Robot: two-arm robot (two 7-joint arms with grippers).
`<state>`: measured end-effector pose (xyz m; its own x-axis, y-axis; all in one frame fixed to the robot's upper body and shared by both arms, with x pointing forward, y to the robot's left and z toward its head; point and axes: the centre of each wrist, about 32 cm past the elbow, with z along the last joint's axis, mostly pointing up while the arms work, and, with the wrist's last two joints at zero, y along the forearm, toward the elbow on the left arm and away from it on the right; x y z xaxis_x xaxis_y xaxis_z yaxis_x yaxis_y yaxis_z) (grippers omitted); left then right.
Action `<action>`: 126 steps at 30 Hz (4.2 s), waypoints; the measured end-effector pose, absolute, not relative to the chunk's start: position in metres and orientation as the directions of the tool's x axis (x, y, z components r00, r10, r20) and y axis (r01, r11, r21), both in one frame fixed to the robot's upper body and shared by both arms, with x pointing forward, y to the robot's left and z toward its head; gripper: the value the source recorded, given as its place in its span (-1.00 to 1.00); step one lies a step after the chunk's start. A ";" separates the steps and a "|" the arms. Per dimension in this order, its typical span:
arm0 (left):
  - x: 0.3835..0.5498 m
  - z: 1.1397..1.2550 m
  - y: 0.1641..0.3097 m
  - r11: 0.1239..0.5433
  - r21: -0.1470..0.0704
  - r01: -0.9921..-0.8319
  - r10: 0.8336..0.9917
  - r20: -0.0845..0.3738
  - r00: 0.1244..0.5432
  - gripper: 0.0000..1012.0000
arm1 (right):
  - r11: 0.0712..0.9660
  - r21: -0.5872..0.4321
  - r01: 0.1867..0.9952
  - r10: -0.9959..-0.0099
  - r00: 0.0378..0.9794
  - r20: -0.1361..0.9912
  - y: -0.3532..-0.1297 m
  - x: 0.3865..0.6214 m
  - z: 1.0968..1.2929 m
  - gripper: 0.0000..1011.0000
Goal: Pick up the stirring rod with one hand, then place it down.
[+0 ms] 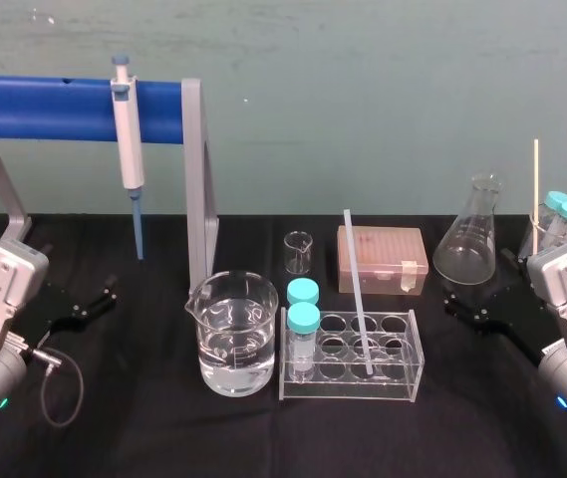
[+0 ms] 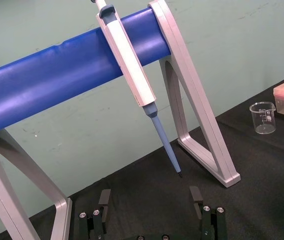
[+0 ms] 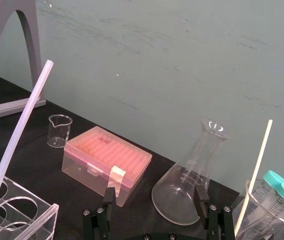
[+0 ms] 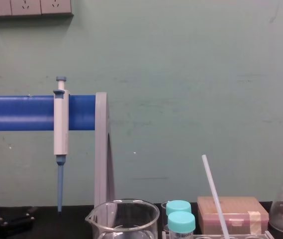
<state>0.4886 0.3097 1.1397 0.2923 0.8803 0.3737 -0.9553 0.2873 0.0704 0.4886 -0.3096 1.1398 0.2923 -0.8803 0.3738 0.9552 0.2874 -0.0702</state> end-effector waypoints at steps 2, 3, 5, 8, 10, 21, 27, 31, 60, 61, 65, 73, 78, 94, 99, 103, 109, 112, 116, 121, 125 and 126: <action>0.489 1.140 0.310 0.287 0.070 -0.955 0.880 0.374 0.292 0.98 | 0.287 -0.070 0.955 -0.880 0.292 0.374 -0.310 0.489 1.140 0.98; 0.489 1.140 0.310 0.287 0.070 -0.955 0.880 0.374 0.292 0.98 | 0.287 -0.070 0.955 -0.880 0.292 0.374 -0.310 0.489 1.140 0.98; 0.489 1.140 0.310 0.287 0.070 -0.955 0.880 0.374 0.292 0.98 | 0.287 -0.070 0.955 -0.880 0.292 0.374 -0.310 0.489 1.140 0.98; 0.489 1.140 0.310 0.287 0.070 -0.955 0.880 0.374 0.292 0.98 | 0.287 -0.070 0.955 -0.880 0.292 0.374 -0.310 0.489 1.140 0.98; 0.489 1.140 0.310 0.287 0.070 -0.955 0.880 0.374 0.292 0.98 | 0.287 -0.070 0.955 -0.880 0.292 0.374 -0.310 0.489 1.140 0.98; 0.489 1.140 0.310 0.287 0.070 -0.955 0.880 0.374 0.292 0.98 | 0.287 -0.070 0.955 -0.880 0.292 0.374 -0.310 0.489 1.140 0.98; 0.489 1.140 0.310 0.287 0.070 -0.955 0.880 0.374 0.292 0.98 | 0.287 -0.070 0.955 -0.880 0.292 0.374 -0.310 0.489 1.140 0.98; 0.489 1.140 0.310 0.287 0.070 -0.955 0.880 0.374 0.292 0.98 | 0.287 -0.070 0.955 -0.880 0.292 0.374 -0.310 0.489 1.140 0.98; 0.489 1.140 0.310 0.287 0.070 -0.955 0.880 0.374 0.292 0.98 | 0.287 -0.070 0.955 -0.880 0.292 0.374 -0.310 0.489 1.140 0.98; 0.489 1.140 0.310 0.287 0.070 -0.955 0.880 0.374 0.292 0.98 | 0.287 -0.070 0.955 -0.880 0.292 0.374 -0.310 0.489 1.140 0.98; 0.489 1.140 0.310 0.287 0.070 -0.955 0.880 0.374 0.292 0.98 | 0.287 -0.070 0.955 -0.880 0.292 0.374 -0.310 0.489 1.140 0.98; 0.489 1.140 0.310 0.287 0.070 -0.955 0.880 0.374 0.292 0.98 | 0.287 -0.070 0.955 -0.880 0.292 0.374 -0.310 0.489 1.140 0.98; 0.489 1.140 0.310 0.287 0.070 -0.955 0.880 0.374 0.292 0.98 | 0.288 -0.076 0.954 -0.883 0.296 0.364 -0.311 0.487 1.139 0.98; 0.489 1.140 0.310 0.287 0.070 -0.955 0.880 0.374 0.292 0.98 | 0.419 -0.066 0.906 -0.908 0.417 -0.035 -0.312 0.485 1.172 0.98; 0.489 1.140 0.310 0.287 0.070 -0.955 0.880 0.374 0.292 0.98 | 0.524 -0.073 0.849 -0.850 0.514 -0.113 -0.306 0.492 1.188 0.98; 0.489 1.140 0.310 0.287 0.070 -0.955 0.880 0.374 0.292 0.98 | 0.580 -0.078 0.811 -0.812 0.567 -0.141 -0.296 0.500 1.196 0.98; 0.489 1.140 0.310 0.287 0.070 -0.955 0.880 0.374 0.292 0.98 | 0.623 -0.096 0.776 -0.780 0.606 -0.158 -0.279 0.519 1.200 0.98; 0.489 1.140 0.310 0.287 0.070 -0.955 0.880 0.374 0.292 0.98 | 0.629 -0.109 0.770 -0.775 0.608 -0.175 -0.270 0.530 1.199 0.98; 0.489 1.140 0.310 0.287 0.070 -0.955 0.880 0.374 0.292 0.98 | 0.633 -0.129 0.763 -0.770 0.606 -0.200 -0.261 0.541 1.197 0.98; 0.489 1.140 0.310 0.287 0.070 -0.955 0.880 0.374 0.292 0.98 | 0.643 -0.160 0.749 -0.763 0.609 -0.214 -0.248 0.554 1.197 0.98; 0.489 1.140 0.310 0.287 0.070 -0.955 0.880 0.374 0.292 0.98 | 0.642 -0.195 0.741 -0.765 0.606 -0.216 -0.242 0.558 1.197 0.98; 0.489 1.140 0.310 0.287 0.070 -0.955 0.880 0.374 0.292 0.98 | 0.641 -0.202 0.741 -0.767 0.604 -0.217 -0.241 0.559 1.197 0.98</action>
<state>0.4886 0.3097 1.1398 0.2922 0.8803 0.3737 -0.9553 0.2873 0.0703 0.5586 -0.2415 1.1970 0.6043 -0.7667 -0.2167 0.7405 0.6408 -0.2025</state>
